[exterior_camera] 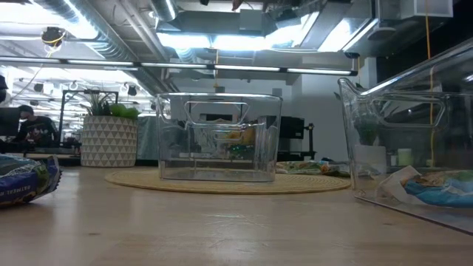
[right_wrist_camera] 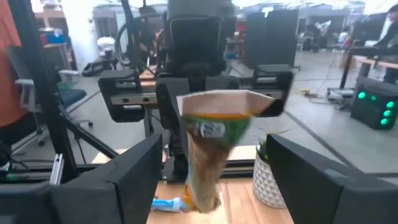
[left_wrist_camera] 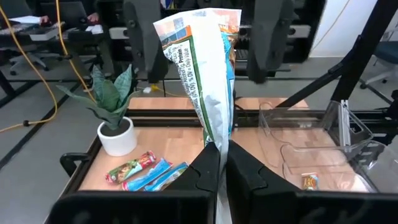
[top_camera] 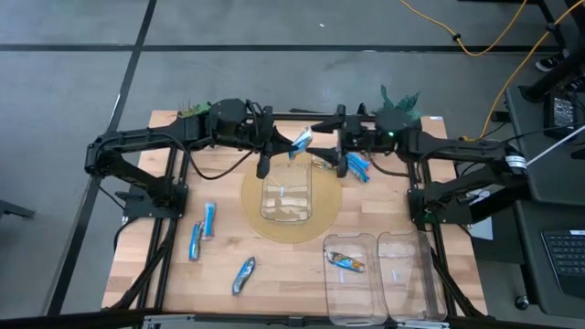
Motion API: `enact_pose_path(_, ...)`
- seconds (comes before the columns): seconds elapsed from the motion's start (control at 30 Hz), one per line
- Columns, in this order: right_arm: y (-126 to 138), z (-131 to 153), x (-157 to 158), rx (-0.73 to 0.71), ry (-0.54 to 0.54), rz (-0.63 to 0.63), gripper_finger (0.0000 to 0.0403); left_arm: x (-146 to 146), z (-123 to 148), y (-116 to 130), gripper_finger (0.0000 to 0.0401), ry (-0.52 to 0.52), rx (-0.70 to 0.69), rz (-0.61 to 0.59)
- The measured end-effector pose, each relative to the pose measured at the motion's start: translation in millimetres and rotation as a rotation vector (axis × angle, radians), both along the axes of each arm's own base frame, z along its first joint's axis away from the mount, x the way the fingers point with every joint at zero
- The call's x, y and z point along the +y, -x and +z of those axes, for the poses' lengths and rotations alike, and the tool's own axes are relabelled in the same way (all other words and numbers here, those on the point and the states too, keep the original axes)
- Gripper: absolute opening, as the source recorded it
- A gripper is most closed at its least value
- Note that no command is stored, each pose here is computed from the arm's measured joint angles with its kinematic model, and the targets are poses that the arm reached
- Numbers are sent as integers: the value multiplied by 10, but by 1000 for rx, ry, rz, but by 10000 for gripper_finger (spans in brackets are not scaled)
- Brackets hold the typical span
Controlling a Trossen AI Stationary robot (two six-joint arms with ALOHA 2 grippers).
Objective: Pick and place Granola Bars by type
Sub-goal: Put the yellow granola bar pack into the bottom left transparent bin
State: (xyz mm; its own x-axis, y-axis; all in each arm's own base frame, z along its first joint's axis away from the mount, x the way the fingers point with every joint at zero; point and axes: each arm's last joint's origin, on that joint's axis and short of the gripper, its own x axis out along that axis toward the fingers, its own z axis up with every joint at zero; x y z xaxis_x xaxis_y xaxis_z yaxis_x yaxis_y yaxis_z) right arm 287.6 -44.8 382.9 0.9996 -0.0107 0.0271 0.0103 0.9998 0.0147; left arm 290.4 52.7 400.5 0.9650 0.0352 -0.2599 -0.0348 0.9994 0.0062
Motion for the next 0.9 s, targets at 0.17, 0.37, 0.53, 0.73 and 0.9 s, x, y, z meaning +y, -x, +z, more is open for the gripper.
enact_pose_path(0.17, -173, 26, -26, 91, 4, 24, 288, 0, 0, 0, 3, 0, 0, 0)
enact_pose_path(0.37, -249, 68, -39, 106, 32, 27, 282, 0, 0, 0, 4, -2, 0, 0)
enact_pose_path(0.53, -243, 86, -39, 97, 35, 26, 253, 1, -2, 1, 4, -2, 2, 0)
enact_pose_path(0.73, -238, 92, -37, 95, 37, 27, 188, 1, -2, 2, 7, -2, 3, 1)
enact_pose_path(0.9, -238, 91, -38, 95, 43, 27, 113, 2, -1, 2, 7, -2, 3, 4)
